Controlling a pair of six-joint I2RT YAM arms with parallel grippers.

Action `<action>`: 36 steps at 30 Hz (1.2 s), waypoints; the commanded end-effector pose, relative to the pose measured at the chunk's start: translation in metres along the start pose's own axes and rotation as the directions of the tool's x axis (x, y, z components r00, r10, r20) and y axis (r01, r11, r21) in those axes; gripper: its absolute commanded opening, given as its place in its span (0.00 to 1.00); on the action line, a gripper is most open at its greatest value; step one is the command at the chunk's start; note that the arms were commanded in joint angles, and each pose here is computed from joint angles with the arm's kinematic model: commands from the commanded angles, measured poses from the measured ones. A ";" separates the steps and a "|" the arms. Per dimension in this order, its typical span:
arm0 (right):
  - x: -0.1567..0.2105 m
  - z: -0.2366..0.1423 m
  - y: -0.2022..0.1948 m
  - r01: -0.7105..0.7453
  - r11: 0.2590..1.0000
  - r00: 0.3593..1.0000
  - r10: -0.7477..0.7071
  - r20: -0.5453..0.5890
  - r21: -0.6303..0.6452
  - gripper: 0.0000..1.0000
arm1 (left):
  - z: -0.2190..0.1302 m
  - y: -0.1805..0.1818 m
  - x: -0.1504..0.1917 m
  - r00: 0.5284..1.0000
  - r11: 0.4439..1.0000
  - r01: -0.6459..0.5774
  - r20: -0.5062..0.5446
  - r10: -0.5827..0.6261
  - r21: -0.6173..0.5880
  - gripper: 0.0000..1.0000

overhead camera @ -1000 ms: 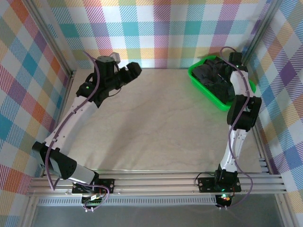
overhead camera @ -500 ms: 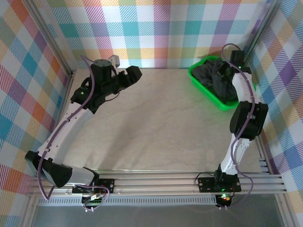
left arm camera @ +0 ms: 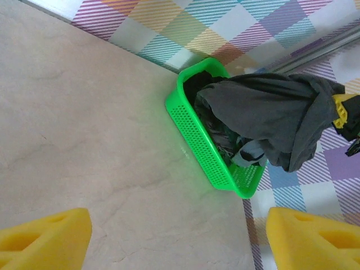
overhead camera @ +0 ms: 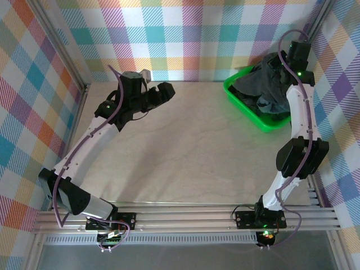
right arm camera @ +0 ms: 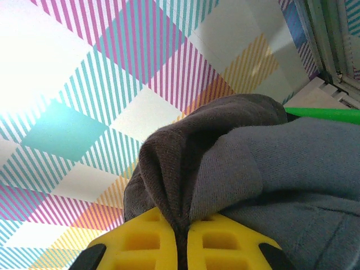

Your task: Fold and stack the t-shirts

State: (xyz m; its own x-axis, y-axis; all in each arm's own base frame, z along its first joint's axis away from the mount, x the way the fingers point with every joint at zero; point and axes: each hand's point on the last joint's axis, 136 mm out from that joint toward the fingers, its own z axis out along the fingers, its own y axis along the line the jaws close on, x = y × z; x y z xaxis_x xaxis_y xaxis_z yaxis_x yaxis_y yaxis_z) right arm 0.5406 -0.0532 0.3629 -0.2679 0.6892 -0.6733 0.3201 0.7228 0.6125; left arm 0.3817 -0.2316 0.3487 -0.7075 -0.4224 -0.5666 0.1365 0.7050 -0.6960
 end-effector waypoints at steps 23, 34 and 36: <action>0.093 0.024 -0.087 -0.011 0.969 0.961 0.078 -0.266 0.245 0.71 | -0.004 -0.004 0.013 1.000 1.000 -0.004 -0.026 0.005 0.022 0.83; 0.133 0.046 -0.125 0.076 0.875 0.918 0.126 -0.377 0.478 0.67 | -0.003 -0.005 0.010 0.999 1.000 -0.028 -0.026 0.028 0.009 0.84; 0.134 0.046 -0.126 0.123 0.862 0.919 0.088 -0.384 0.492 0.67 | -0.005 -0.004 0.011 0.999 1.000 -0.029 -0.027 0.029 0.003 0.84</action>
State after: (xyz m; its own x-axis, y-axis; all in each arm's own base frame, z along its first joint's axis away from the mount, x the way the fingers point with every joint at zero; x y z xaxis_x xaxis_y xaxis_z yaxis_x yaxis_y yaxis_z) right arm 0.5245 -0.0483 0.1780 -0.5422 0.7374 -0.4027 0.6483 0.6721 0.3578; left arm 0.3777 -0.2338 0.3239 -0.7451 -0.3953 -0.5371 0.1063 0.7247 -0.6808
